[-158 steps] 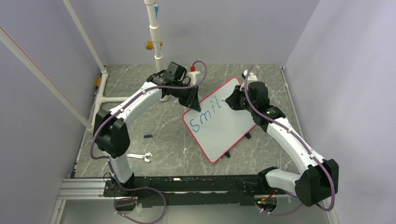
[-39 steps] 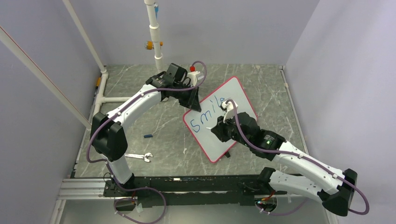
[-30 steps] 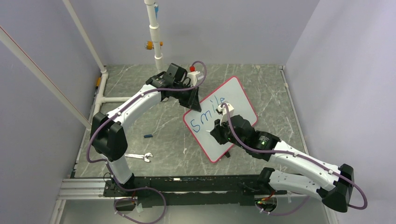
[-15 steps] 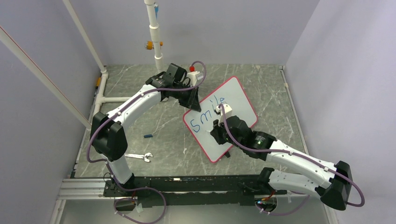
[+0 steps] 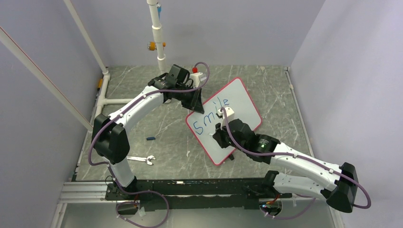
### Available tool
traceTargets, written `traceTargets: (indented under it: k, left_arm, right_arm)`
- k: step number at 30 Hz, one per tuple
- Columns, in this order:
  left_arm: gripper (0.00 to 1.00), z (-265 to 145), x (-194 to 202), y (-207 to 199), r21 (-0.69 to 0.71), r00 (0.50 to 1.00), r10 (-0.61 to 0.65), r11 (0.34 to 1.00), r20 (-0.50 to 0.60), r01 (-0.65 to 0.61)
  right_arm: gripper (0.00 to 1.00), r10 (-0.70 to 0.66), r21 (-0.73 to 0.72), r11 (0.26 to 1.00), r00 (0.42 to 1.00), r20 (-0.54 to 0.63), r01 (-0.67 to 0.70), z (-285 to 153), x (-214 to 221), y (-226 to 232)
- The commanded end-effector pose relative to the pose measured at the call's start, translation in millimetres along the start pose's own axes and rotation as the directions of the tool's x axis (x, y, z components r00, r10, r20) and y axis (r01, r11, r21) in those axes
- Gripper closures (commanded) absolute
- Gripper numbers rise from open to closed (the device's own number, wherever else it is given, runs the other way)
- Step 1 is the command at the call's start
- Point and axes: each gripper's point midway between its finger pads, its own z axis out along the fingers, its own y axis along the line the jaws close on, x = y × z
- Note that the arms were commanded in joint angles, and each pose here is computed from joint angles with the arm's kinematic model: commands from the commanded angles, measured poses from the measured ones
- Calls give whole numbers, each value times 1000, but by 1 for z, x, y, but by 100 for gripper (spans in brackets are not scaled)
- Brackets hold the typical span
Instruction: Write a sentence on the whiteboard
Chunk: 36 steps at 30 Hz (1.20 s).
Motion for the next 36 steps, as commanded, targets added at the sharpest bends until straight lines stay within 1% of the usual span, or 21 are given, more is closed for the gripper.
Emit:
traceTargets:
  k: [1,10,24,30,36]
  left_arm:
    - [100,-17,-30,-4,-41,987,102,994,121,-98]
    - [100,-17,-30,-4,-41,987,103,994,120,-99]
    - [100,-15,-29,-2,-44,988,99,995,115,-95]
    - [100,-16,-30,-2,-44,988,102,994,117,-98]
    - [100,-16,-29,-2,-43,988,102,994,117,-98]
  right_arm:
    - [100,-14,-28,1000,1000,1,14,3,5,7]
    - [100,-19,-21,1000,999,-34,18,1,21,4]
    - [100,9,116,993,998,-67,-1,-3,31,-20]
    - [100,32,116,993,995,-90,-21,-6,34,-19]
    - [100,46,81,996,993,-108,-38,-8,36,-11]
